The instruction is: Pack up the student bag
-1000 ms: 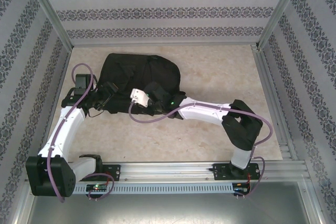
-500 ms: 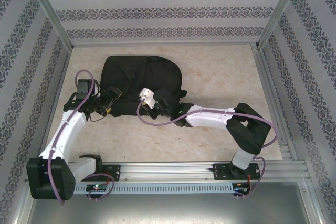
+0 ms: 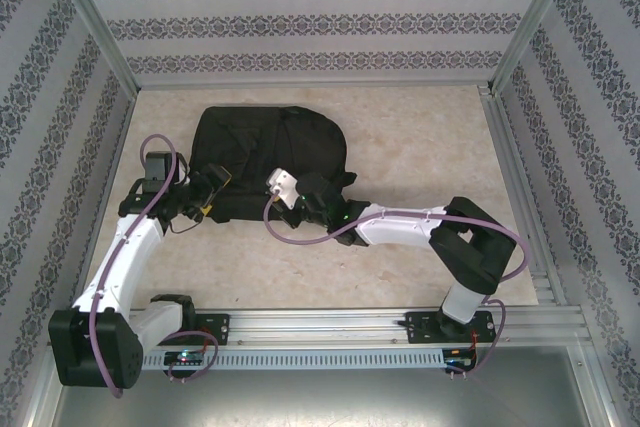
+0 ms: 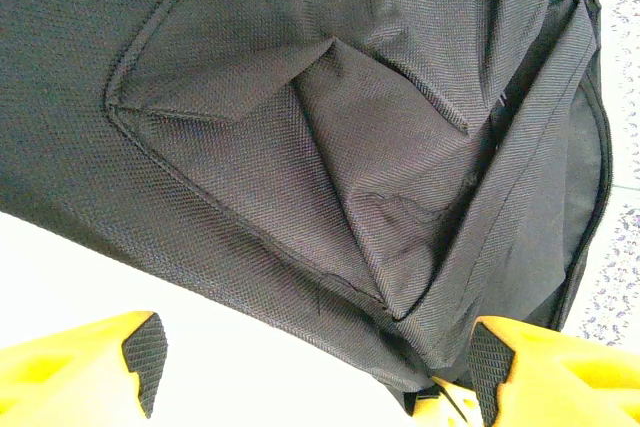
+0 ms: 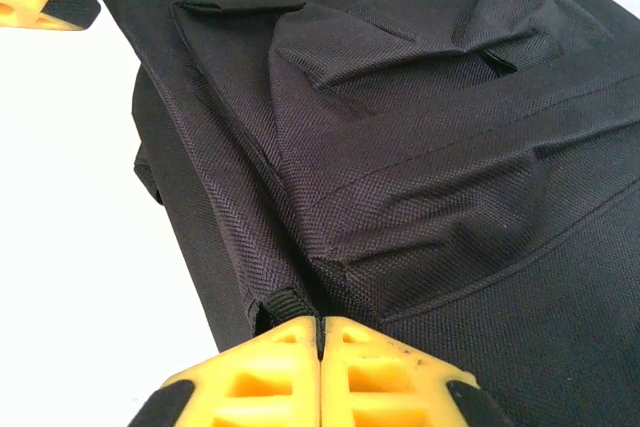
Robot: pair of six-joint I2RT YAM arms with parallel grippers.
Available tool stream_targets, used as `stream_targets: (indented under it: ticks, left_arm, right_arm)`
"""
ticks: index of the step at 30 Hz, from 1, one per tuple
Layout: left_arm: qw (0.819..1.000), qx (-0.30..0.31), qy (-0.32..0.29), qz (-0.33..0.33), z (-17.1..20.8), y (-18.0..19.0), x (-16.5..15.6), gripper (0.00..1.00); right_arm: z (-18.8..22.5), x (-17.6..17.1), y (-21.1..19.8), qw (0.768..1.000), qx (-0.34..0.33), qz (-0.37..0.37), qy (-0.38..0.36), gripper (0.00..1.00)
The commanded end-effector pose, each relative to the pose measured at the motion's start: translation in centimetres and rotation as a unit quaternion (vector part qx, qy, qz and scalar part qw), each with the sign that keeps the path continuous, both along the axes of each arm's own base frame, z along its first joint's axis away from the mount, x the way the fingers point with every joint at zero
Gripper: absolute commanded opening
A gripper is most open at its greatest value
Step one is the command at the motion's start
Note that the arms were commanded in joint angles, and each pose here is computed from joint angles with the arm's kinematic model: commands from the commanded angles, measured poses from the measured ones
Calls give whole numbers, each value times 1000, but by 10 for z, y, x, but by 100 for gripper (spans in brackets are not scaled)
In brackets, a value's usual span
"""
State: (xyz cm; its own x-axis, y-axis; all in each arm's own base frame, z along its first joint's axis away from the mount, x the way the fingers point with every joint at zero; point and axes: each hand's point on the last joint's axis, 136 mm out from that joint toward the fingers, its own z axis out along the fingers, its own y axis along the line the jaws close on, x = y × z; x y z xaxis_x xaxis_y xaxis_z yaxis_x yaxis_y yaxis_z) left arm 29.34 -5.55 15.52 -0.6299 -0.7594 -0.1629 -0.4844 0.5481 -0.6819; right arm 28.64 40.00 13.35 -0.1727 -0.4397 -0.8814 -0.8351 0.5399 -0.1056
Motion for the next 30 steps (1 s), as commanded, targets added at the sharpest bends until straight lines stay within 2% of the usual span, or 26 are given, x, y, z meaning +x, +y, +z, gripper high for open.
stream_targets:
  ticks: [1, 8, 12, 15, 20, 30]
  left_arm:
    - [1000, -4, 6, -5, -3, -4, -7, 80]
    - [1000, 0, 9, -3, -5, -3, -7, 80]
    - [1000, 3, 11, -1, -7, -1, -7, 80]
    - [1000, 3, 14, 0, -11, -1, -7, 79]
    - [1000, 3, 18, -2, -15, -2, -7, 77]
    - [1000, -6, 24, -9, -18, -10, -9, 76]
  right_arm:
    - [30, -4, 4, 998, 55, 11, -15, 1]
    - [29, 1, -9, 998, 64, -16, -20, 0]
    - [35, 9, -19, 994, 102, -38, -7, 0]
    - [42, 12, -25, 988, 150, -44, 13, 0]
    - [51, 25, -41, 963, 256, -54, 70, 2]
    - [48, 36, -52, 948, 289, -90, 102, 0]
